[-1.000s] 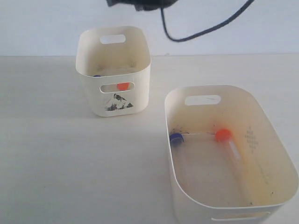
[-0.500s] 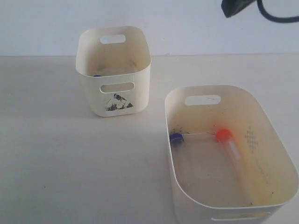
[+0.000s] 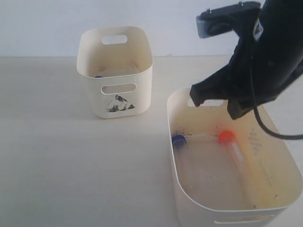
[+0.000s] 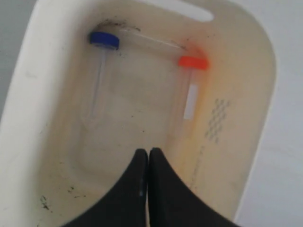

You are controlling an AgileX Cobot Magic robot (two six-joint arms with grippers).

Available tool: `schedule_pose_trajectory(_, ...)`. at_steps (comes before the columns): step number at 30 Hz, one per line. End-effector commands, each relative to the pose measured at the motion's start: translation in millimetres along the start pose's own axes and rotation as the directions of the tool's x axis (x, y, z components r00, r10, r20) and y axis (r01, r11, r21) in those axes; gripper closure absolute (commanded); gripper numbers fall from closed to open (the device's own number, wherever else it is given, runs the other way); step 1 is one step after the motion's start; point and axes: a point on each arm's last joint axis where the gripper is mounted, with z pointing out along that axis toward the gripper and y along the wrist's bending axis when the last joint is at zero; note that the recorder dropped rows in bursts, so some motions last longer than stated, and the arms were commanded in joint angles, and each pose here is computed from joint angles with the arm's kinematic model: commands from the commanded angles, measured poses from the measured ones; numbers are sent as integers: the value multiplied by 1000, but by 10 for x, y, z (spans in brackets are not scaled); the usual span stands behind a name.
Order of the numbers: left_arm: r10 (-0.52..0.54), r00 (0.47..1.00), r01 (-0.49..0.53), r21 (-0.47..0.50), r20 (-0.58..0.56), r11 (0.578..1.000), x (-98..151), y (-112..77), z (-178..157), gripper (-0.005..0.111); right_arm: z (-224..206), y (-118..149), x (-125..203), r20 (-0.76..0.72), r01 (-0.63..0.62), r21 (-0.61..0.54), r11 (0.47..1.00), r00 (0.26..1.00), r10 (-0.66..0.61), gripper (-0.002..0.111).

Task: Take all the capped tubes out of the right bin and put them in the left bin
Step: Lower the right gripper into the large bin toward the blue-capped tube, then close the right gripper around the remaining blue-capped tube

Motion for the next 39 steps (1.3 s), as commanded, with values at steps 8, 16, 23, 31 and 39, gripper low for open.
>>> schedule_pose_trajectory(8,-17,1000,17,2,12,1000,-20,0,-3,102,499,51,45,-89,-137,-133,982,988,126,109)
schedule_pose_trajectory(16,-17,1000,17,2,12,1000,-20,0,-3,102,924,-55,-83,-209,-215,-235,948,964,167,109)
schedule_pose_trajectory(23,-17,1000,17,2,12,1000,-20,0,-3,102,1203,-16,-114,-253,-222,-238,945,954,160,109)
schedule_pose_trajectory(31,-17,1000,17,2,12,1000,-20,0,-3,102,1332,-29,-156,-219,-188,-224,956,966,139,109)
schedule_pose_trajectory(39,-17,1000,17,2,12,1000,-20,0,-3,102,1362,-166,-176,-217,-188,-219,957,966,140,109)
